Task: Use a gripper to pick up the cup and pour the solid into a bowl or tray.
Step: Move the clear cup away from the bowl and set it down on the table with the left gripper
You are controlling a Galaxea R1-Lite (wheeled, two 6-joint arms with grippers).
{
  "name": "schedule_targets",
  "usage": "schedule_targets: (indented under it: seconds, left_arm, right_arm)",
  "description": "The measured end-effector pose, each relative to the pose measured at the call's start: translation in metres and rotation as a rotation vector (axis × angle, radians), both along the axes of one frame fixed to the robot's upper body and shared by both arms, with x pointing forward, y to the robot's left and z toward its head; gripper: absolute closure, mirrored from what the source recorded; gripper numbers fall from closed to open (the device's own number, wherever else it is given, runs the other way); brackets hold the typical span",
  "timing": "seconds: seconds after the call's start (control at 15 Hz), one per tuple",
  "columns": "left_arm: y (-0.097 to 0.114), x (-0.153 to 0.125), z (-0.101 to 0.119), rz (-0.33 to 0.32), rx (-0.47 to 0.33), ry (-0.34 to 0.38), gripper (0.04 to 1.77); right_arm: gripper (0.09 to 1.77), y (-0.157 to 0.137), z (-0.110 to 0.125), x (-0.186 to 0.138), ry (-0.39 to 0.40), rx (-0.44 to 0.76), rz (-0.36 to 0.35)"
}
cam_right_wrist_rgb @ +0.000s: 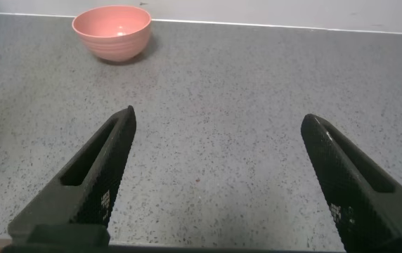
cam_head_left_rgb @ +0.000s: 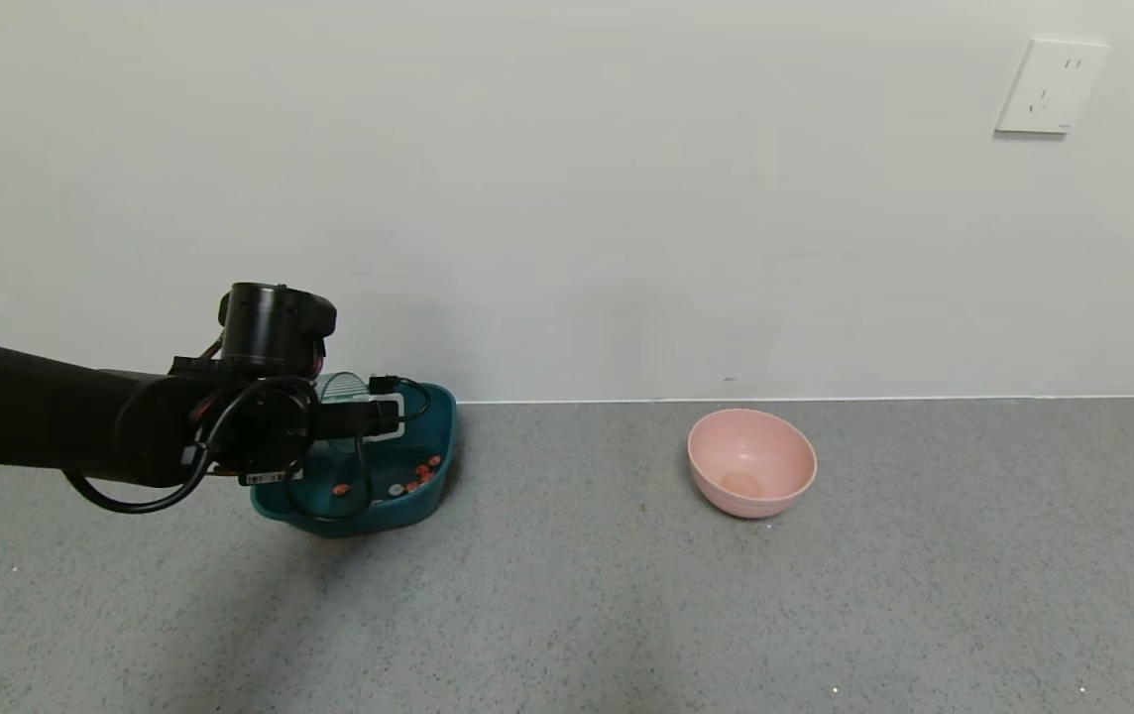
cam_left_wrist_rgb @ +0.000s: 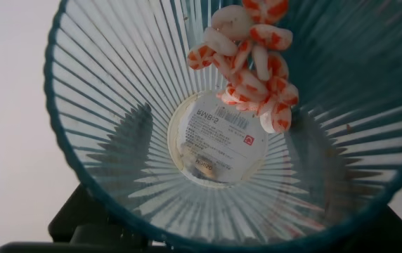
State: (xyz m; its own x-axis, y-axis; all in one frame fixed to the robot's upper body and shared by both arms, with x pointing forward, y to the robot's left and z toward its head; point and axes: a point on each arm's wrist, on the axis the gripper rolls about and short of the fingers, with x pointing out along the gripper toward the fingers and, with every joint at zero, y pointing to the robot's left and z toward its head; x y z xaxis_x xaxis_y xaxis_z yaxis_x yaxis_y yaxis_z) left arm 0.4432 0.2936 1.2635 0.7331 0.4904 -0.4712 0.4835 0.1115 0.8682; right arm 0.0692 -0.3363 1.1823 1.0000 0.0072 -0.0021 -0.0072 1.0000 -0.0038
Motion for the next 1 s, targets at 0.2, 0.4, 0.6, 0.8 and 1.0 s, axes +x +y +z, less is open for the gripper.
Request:
schedule_targets:
  seconds: [0.2,0.4,0.6,0.8,1.0]
  left_arm:
    - [0.011,-0.004,-0.001,0.047,-0.261,-0.092,0.55]
    - [0.007,-0.004,0.004,0.082,-0.587,-0.186,0.55]
    - [-0.011,-0.007,0.012,0.062,-0.908,-0.217,0.55]
    - [-0.045,-0.015,0.022,0.021,-1.139,-0.2,0.55]
    - [-0.084,-0.027,0.026,-0.03,-1.252,-0.162,0.55]
  right_arm:
    - [0.15,0.0,0.0,0.0,0.0,0.0,0.0]
    - [0.15,0.0,0.0,0.0,0.0,0.0,0.0]
    - [0.15,0.0,0.0,0.0,0.0,0.0,0.0]
    - [0.15,0.0,0.0,0.0,0.0,0.0,0.0]
    - [0.15,0.0,0.0,0.0,0.0,0.0,0.0]
